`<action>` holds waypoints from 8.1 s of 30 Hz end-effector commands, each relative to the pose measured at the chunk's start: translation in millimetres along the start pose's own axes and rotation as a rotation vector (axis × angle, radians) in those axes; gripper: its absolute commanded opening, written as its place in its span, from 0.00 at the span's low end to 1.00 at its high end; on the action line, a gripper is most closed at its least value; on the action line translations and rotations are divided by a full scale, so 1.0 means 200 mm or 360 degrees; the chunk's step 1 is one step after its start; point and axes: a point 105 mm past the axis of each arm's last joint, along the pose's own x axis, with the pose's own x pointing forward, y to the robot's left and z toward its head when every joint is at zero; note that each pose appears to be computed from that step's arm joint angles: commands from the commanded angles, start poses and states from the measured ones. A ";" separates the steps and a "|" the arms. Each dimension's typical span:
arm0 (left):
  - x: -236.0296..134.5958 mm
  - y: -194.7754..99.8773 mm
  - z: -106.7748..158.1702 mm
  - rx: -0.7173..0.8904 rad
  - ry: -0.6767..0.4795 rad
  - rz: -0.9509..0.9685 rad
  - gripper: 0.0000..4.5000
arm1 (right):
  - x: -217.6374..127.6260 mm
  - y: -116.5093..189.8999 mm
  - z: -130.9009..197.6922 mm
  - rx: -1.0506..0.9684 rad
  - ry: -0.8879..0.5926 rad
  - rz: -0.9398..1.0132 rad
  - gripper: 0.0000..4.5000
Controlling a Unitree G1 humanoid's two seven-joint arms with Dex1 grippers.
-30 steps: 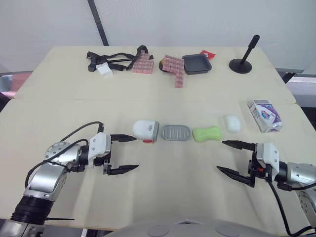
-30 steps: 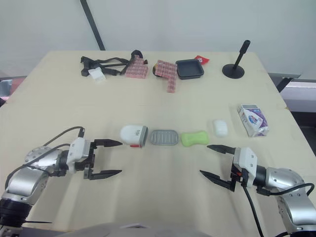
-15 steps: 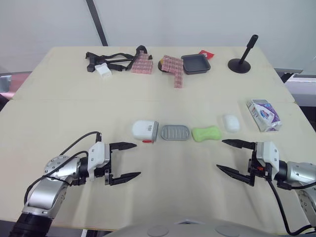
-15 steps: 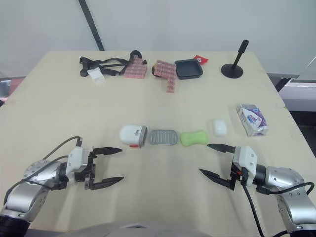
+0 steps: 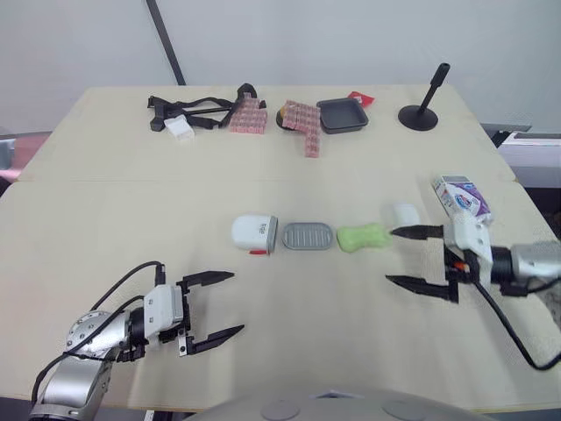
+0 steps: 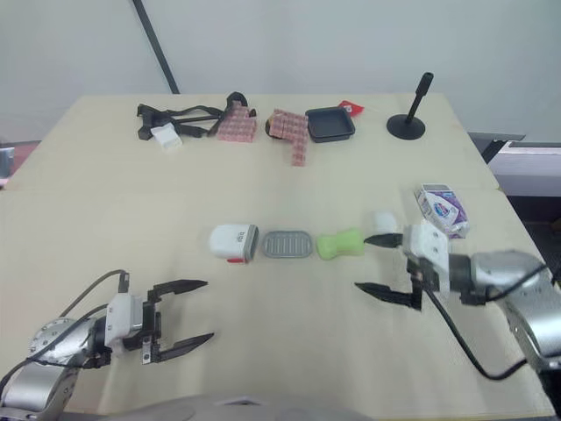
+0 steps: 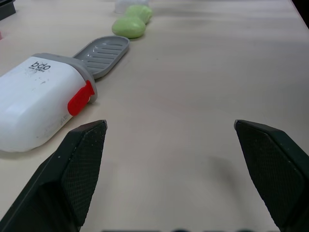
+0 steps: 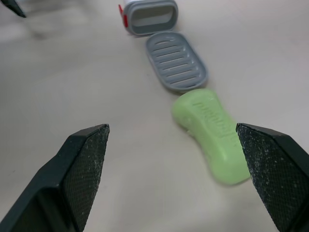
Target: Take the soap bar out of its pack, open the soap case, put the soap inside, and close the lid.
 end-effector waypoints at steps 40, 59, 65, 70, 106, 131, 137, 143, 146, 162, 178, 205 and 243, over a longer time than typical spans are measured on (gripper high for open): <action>0.10 0.13 0.23 0.0117 -0.0092 -0.0060 1.00 | 0.31 -0.17 0.00 -0.0331 0.0534 0.0260 1.00; 0.10 0.09 0.19 0.0070 -0.0099 -0.0036 1.00 | 0.35 -0.22 -0.02 -0.0452 0.0601 0.0344 1.00; 0.08 0.09 0.15 0.0063 -0.0091 -0.0037 1.00 | 0.38 -0.20 -0.02 -0.0457 0.0595 0.0374 0.94; 0.08 0.08 0.13 0.0067 -0.0089 -0.0036 1.00 | 0.35 -0.20 -0.07 -0.0424 0.0664 0.0382 0.62; 0.08 0.28 0.24 0.0017 -0.0123 0.0198 1.00 | 0.54 -0.08 0.37 -0.0439 0.0415 0.0312 0.39; 0.14 0.23 0.29 0.0019 -0.0138 0.0200 1.00 | 0.76 -0.04 0.32 -0.0459 0.0581 0.0366 0.39; 0.14 0.23 0.29 0.0024 -0.0135 0.0202 1.00 | 0.76 -0.04 0.31 -0.0461 0.0594 0.0366 0.39; 0.15 0.23 0.29 0.0020 -0.0133 0.0200 1.00 | 0.77 -0.05 0.30 -0.0444 0.0599 0.0361 0.39; 0.15 0.23 0.29 0.0019 -0.0131 0.0197 1.00 | 0.77 -0.04 0.30 -0.0433 0.0597 0.0365 0.39; 0.16 0.23 0.28 0.0030 -0.0137 0.0198 1.00 | 0.76 -0.03 0.30 -0.0409 0.0587 0.0393 0.85; 0.16 0.26 0.27 0.0072 -0.0123 0.0237 1.00 | 0.71 -0.06 0.35 -0.0301 0.0435 0.0334 1.00; 0.20 0.50 0.22 0.0201 0.0128 -0.0217 1.00 | 0.19 0.10 -0.06 0.0023 -0.0290 -0.0238 1.00; 0.36 0.62 0.13 0.0405 0.0480 -0.0605 1.00 | 0.13 0.21 -0.21 0.0103 -0.0409 -0.0366 1.00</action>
